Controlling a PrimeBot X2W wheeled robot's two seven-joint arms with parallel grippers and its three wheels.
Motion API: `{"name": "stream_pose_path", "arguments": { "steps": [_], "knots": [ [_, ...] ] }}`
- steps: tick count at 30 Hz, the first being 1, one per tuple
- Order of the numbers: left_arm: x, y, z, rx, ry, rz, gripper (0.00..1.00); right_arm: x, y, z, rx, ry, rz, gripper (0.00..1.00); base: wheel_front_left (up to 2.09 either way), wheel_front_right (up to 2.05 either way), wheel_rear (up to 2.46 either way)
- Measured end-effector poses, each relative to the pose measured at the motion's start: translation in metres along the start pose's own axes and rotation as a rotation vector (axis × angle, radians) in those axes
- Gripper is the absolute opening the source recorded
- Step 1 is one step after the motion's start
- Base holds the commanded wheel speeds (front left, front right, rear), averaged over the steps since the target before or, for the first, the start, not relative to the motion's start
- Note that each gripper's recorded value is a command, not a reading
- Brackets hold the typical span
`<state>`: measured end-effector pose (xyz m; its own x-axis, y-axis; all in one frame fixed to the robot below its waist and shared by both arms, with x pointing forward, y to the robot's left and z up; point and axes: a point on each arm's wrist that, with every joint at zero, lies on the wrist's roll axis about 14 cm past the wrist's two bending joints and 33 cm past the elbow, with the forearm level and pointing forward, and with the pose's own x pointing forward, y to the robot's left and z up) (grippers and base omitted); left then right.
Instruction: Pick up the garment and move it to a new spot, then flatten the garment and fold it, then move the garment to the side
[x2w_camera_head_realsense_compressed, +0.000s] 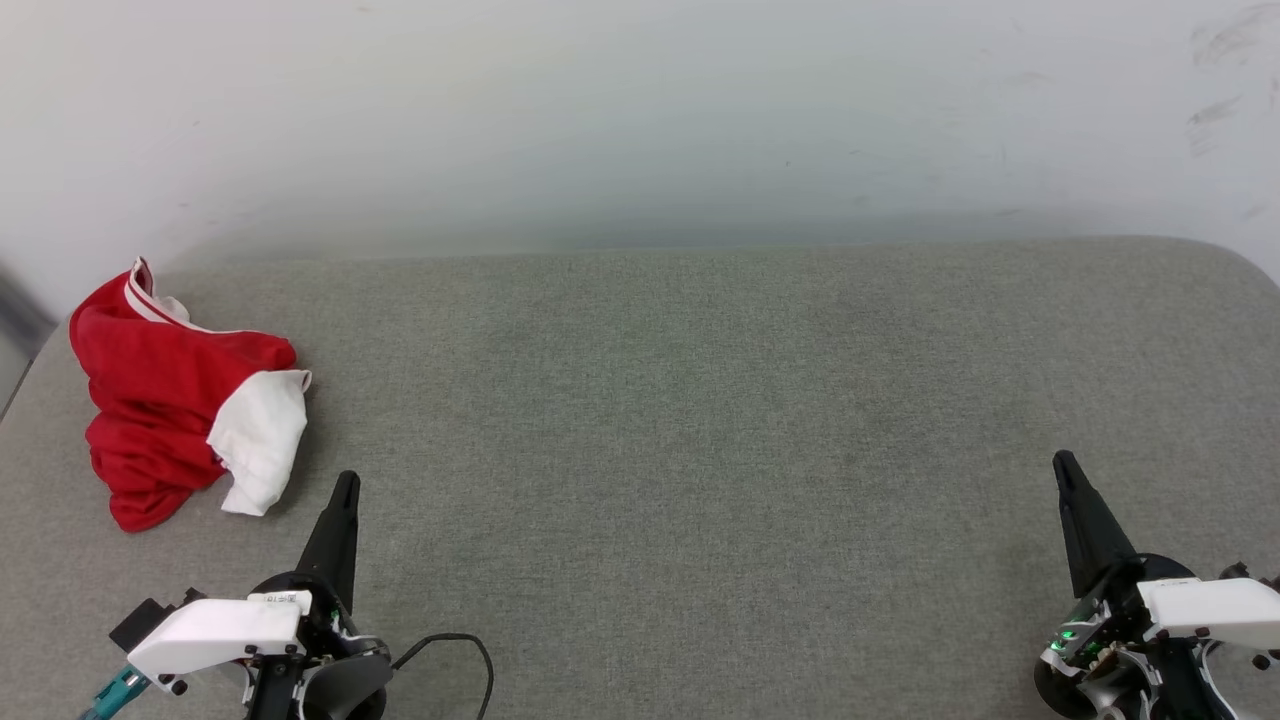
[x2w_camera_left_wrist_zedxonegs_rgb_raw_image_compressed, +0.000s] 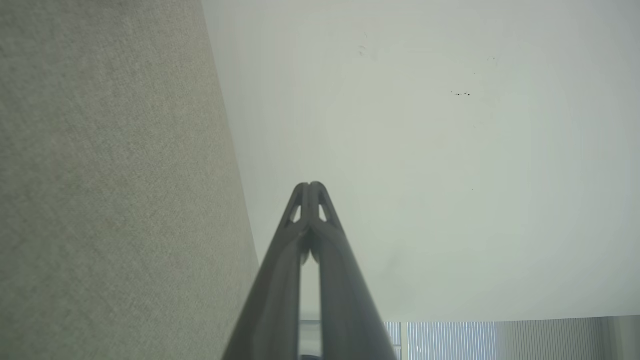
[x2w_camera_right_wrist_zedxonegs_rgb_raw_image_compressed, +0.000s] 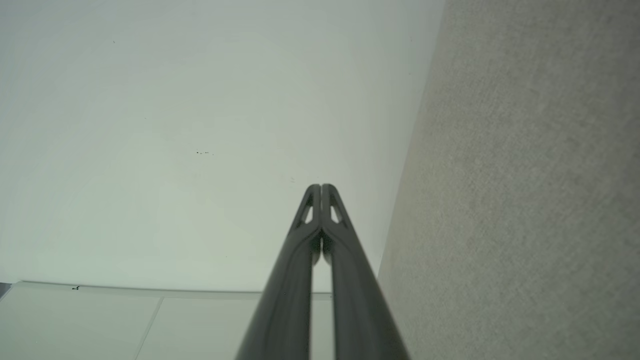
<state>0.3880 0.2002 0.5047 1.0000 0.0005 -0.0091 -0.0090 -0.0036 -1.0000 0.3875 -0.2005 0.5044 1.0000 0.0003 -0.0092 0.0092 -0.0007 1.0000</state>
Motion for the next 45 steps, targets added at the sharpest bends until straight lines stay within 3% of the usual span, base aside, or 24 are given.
{"name": "stream_pose_path", "arguments": {
  "steps": [31, 32, 38, 45],
  "knots": [
    [0.000, 0.000, 0.000, 0.000, 0.000, 0.000, 0.00, 0.000, 0.000, 0.000, 0.000, 0.000, 0.000, 0.00, 0.00, 0.00, 0.00],
    [0.000, 0.000, 0.000, 0.000, 0.000, 0.000, 1.00, 0.000, 0.000, 0.000, 0.000, 0.000, 0.000, 1.00, 0.00, 0.00, 0.00],
    [-0.011, 0.025, -0.001, -0.005, -0.004, 0.073, 1.00, -0.012, -0.025, 0.001, 0.001, -0.008, -0.074, 1.00, 0.00, 0.00, 0.00],
    [-0.011, 0.020, 0.001, 0.024, -0.029, 0.060, 1.00, -0.012, -0.023, -0.001, -0.038, -0.017, -0.068, 1.00, 0.00, 0.00, 0.00]
  ]
}}
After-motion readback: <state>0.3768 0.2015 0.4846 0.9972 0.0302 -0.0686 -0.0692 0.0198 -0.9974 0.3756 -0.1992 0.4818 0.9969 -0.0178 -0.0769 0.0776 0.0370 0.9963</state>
